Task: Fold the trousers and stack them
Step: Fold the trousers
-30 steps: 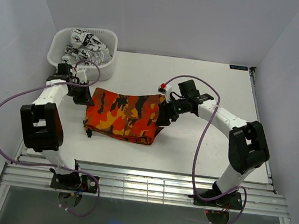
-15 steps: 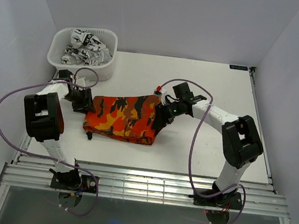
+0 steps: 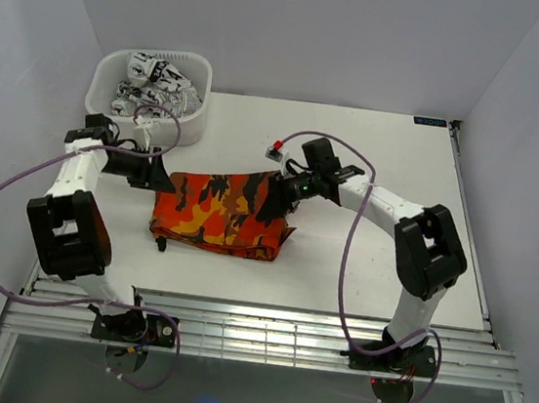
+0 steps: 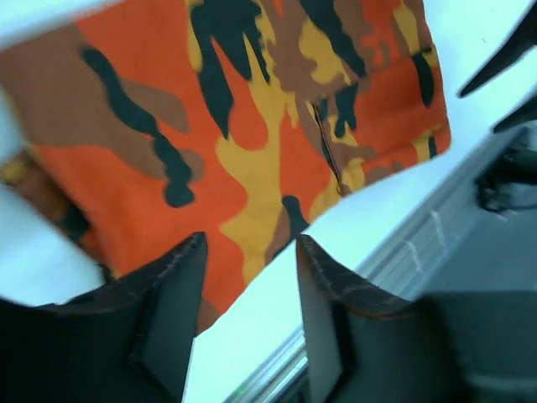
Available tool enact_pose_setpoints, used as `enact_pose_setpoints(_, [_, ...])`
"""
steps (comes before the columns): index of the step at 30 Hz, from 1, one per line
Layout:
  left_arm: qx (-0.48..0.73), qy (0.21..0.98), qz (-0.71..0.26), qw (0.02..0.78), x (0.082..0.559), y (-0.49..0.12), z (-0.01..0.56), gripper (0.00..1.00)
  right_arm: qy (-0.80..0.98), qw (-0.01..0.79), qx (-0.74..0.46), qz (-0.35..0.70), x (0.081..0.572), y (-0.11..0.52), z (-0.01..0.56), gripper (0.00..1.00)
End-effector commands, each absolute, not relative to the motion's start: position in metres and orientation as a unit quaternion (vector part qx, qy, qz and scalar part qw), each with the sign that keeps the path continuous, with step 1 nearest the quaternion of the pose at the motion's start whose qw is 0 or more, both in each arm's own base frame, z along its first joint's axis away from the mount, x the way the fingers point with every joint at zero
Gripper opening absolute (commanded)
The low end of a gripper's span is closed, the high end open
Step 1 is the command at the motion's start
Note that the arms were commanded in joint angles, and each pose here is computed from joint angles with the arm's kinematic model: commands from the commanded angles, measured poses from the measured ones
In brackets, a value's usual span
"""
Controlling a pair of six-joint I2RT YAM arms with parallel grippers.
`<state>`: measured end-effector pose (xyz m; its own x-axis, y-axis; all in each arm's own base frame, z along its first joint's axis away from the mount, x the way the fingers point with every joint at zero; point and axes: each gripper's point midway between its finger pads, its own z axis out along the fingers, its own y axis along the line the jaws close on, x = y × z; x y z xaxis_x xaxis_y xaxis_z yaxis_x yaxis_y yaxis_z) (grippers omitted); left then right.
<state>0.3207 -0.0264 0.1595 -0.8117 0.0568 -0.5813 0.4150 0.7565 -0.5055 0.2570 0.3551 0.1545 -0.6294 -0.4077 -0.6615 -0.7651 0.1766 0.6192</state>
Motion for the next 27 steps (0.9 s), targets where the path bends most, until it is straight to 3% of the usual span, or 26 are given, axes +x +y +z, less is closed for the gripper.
enact_pose_setpoints(1, [0.112,0.880,-0.431,0.167,0.281,-0.051,0.114,0.54,0.751,0.095,-0.368,0.540,0.232,0.365,0.118,0.47])
enact_pose_setpoints(3, [0.086,0.890,-0.429,0.132,0.274,-0.043,0.087,0.46,0.769,0.054,-0.346,0.535,0.221,0.356,0.085,0.46])
enact_pose_setpoints(8, [-0.002,0.919,-0.387,0.078,0.273,-0.017,0.017,0.37,0.811,-0.002,-0.310,0.496,0.197,0.324,0.023,0.45])
enact_pose_setpoints(16, [-0.027,0.939,-0.335,0.073,0.280,0.001,-0.010,0.34,0.839,-0.033,-0.312,0.445,0.185,0.298,-0.018,0.46])
enact_pose_setpoints(20, [0.000,0.928,-0.360,0.098,0.286,-0.005,0.011,0.34,0.818,0.000,-0.363,0.447,0.186,0.304,0.007,0.53])
enact_pose_setpoints(22, [0.064,0.898,-0.398,0.175,0.300,-0.015,0.054,0.38,0.800,0.035,-0.385,0.460,0.196,0.308,0.036,0.57])
enact_pose_setpoints(27, [0.130,0.844,-0.417,0.311,0.320,-0.030,0.144,0.58,0.752,0.188,-0.416,0.474,0.252,0.327,0.144,0.72])
